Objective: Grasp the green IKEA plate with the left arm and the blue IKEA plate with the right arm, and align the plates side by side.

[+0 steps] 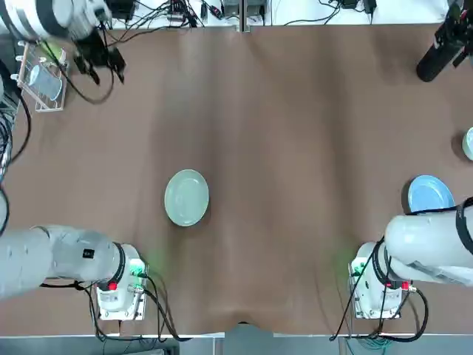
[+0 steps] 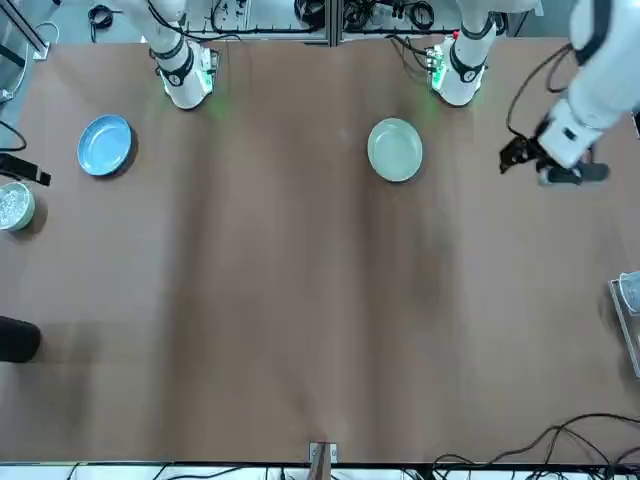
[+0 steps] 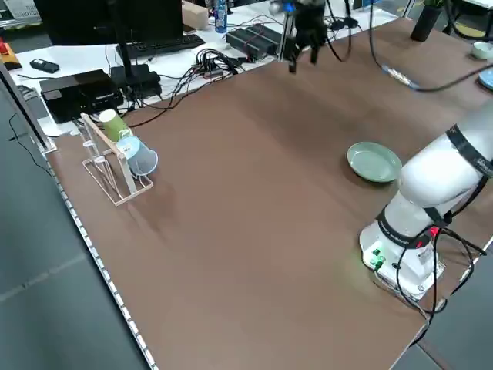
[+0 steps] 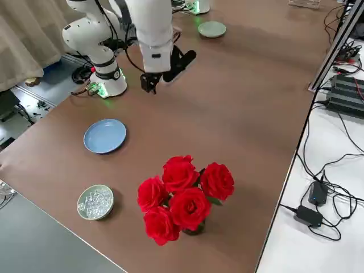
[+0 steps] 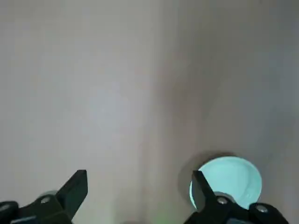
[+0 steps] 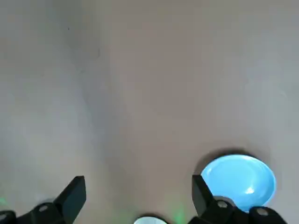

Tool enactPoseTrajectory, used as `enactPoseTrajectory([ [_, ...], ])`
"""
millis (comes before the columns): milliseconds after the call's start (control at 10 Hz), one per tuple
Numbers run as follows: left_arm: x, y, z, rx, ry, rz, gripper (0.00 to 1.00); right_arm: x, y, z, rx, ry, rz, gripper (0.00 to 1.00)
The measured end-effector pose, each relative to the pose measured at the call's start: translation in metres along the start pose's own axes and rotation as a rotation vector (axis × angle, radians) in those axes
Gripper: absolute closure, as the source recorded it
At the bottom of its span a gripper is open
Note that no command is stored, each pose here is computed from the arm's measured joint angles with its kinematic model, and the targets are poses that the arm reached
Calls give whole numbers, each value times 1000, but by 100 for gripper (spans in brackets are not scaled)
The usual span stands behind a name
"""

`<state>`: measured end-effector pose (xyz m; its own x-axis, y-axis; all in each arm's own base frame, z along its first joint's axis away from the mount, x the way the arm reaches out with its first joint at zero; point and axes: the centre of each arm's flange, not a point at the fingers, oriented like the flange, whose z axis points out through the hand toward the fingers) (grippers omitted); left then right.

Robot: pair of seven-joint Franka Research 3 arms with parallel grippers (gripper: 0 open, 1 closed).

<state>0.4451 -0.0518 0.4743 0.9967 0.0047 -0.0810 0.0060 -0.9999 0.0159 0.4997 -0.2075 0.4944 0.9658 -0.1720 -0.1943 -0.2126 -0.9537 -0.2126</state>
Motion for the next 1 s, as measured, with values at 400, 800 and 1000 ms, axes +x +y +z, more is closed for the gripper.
enactPoseTrajectory([
  [400, -53, 90, 63, 102, 0, 55, 0, -71, 82, 93, 135, -32, -5, 0],
  [800, -110, 196, 140, 197, 4, 76, 0, -123, 178, 178, 264, 11, -11, 2],
  [1000, -135, 222, 184, 218, -27, 89, 0, -131, 208, 225, 332, -6, -6, 2],
])
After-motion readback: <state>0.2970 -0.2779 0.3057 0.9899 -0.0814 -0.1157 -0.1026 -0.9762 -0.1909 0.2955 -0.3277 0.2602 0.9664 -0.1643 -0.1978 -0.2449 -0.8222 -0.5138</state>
